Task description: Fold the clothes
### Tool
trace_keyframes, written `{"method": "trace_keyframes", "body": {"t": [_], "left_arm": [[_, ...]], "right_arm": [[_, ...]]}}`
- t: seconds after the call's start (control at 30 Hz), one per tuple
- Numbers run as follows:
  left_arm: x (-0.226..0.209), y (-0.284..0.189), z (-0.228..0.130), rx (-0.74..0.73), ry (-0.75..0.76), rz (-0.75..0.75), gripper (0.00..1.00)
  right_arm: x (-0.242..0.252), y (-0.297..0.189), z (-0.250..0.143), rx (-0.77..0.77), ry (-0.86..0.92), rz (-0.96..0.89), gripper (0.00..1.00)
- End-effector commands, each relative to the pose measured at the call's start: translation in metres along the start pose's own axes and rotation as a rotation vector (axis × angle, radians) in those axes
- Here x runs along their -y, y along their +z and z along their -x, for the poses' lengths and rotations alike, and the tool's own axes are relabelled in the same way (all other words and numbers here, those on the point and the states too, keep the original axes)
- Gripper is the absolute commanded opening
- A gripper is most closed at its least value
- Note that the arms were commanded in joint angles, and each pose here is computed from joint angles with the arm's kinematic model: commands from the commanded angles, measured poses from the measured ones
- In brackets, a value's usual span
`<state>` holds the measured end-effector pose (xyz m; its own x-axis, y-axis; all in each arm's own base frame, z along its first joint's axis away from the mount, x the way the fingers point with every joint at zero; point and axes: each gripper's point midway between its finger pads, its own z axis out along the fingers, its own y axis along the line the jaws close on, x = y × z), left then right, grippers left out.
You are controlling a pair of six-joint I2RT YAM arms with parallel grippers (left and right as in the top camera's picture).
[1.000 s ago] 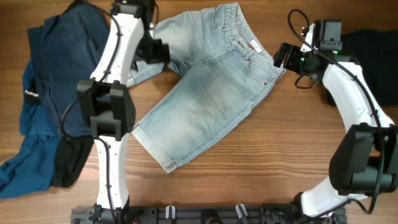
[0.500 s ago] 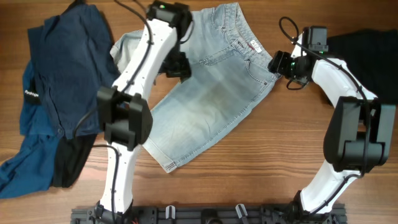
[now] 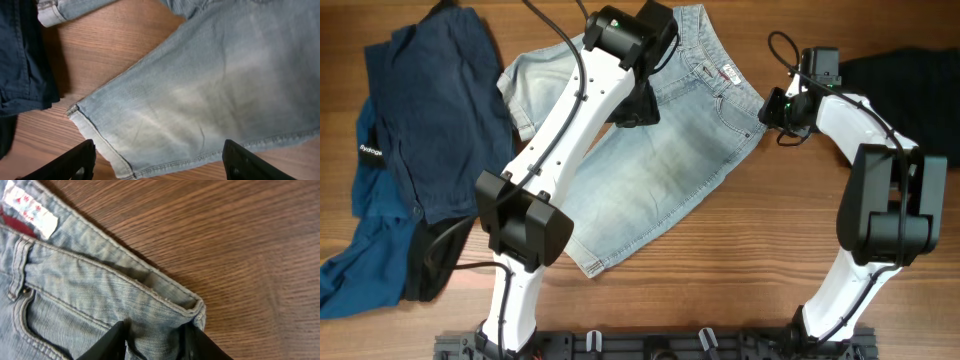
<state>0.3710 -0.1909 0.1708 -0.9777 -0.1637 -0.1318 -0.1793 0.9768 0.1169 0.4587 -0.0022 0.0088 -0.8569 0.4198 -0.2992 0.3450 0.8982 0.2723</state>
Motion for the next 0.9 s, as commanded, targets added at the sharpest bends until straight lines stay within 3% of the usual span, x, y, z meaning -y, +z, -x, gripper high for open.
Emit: {"method": "trace_keyframes", "body": {"t": [0.0,0.07,0.13,0.3,0.47,0.6,0.77,0.87], "left_arm": [[0.001,-0.007,0.015,0.078,-0.106,-0.013,0.81],[0.003,-0.008,0.020,0.103,-0.135,-0.020,0.80],[0.006,-0.009,0.025,0.124,-0.143,-0.030,0.80],[0.005,-0.009,0.031,0.150,-0.153,-0.025,0.78],[-0.003,0.000,0.012,0.082,-0.177,0.031,0.77],[-0.004,0.016,-0.011,0.012,-0.157,0.090,0.74],[0.015,0.002,-0.048,-0.030,0.285,0.090,0.72],[0.031,-0.019,-0.071,0.012,0.369,0.056,0.74]], "right_arm": [[0.018,0.009,-0.004,-0.009,0.110,-0.093,0.20],[0.023,0.009,-0.010,-0.028,0.152,-0.120,0.04],[0.027,0.008,-0.018,-0.055,0.219,-0.137,0.04],[0.081,-0.031,-0.051,-0.074,0.730,-0.420,0.04],[0.097,-0.053,-0.040,-0.035,0.826,-0.414,0.04],[0.097,-0.051,-0.028,-0.004,0.785,-0.384,0.04],[0.090,-0.047,-0.012,0.014,0.593,-0.322,0.06],[0.081,-0.043,-0.006,0.004,0.500,-0.262,0.06]]}}
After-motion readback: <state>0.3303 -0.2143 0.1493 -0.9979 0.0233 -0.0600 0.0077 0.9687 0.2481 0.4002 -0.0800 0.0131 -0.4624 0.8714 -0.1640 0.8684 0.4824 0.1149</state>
